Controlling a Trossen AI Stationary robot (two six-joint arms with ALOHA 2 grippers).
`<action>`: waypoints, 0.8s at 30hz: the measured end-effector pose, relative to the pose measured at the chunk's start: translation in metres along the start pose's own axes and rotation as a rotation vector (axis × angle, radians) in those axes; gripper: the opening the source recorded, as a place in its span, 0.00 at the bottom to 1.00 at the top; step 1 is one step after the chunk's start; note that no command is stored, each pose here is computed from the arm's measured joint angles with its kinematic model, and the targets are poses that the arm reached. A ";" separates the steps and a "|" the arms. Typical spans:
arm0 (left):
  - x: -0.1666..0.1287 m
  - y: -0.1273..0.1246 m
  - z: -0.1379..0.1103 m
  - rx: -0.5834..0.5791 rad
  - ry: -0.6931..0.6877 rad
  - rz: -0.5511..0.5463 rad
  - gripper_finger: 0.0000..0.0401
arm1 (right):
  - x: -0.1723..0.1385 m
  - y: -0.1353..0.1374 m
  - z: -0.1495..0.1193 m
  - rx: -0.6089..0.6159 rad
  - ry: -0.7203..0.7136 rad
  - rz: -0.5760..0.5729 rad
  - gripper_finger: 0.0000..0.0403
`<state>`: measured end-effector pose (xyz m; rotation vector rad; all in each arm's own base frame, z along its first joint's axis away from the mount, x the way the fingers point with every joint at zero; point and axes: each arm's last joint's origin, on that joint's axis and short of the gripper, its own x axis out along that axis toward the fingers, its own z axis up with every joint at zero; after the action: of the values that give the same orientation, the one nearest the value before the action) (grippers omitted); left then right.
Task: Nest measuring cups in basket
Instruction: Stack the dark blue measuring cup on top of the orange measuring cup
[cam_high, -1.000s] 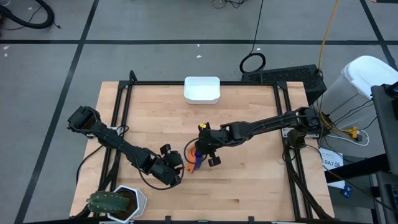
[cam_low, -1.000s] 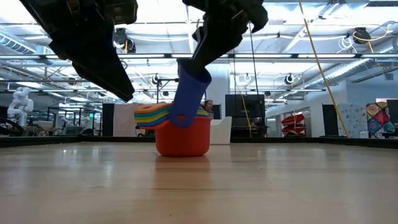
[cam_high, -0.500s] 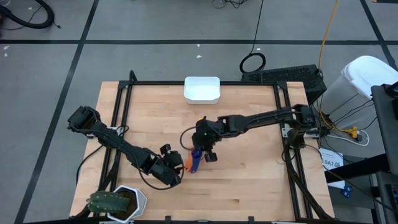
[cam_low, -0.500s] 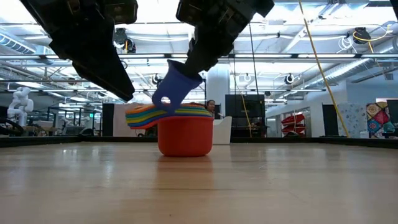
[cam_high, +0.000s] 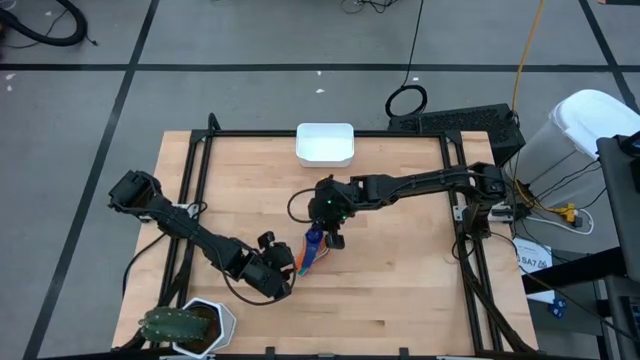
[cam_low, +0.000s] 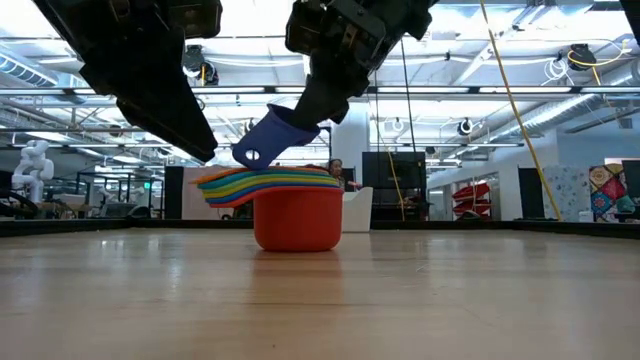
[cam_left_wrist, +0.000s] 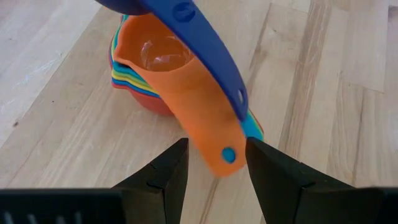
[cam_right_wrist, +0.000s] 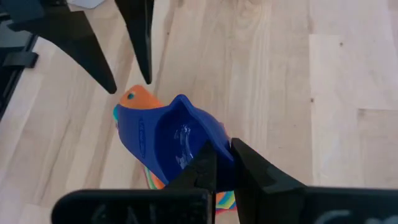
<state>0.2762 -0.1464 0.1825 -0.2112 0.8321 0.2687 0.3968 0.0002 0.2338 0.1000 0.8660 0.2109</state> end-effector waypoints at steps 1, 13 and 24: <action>0.000 0.000 0.000 0.000 0.000 0.000 0.41 | 0.000 0.000 0.000 0.000 0.000 -0.002 0.03; 0.000 0.000 0.001 -0.003 -0.005 -0.004 0.41 | 0.017 -0.003 -0.029 0.062 0.036 0.003 0.03; 0.000 -0.002 0.001 -0.006 -0.014 -0.015 0.41 | 0.022 -0.004 -0.024 0.094 -0.100 0.003 0.33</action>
<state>0.2772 -0.1481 0.1836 -0.2210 0.8156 0.2589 0.3922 0.0009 0.2012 0.1981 0.7762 0.1661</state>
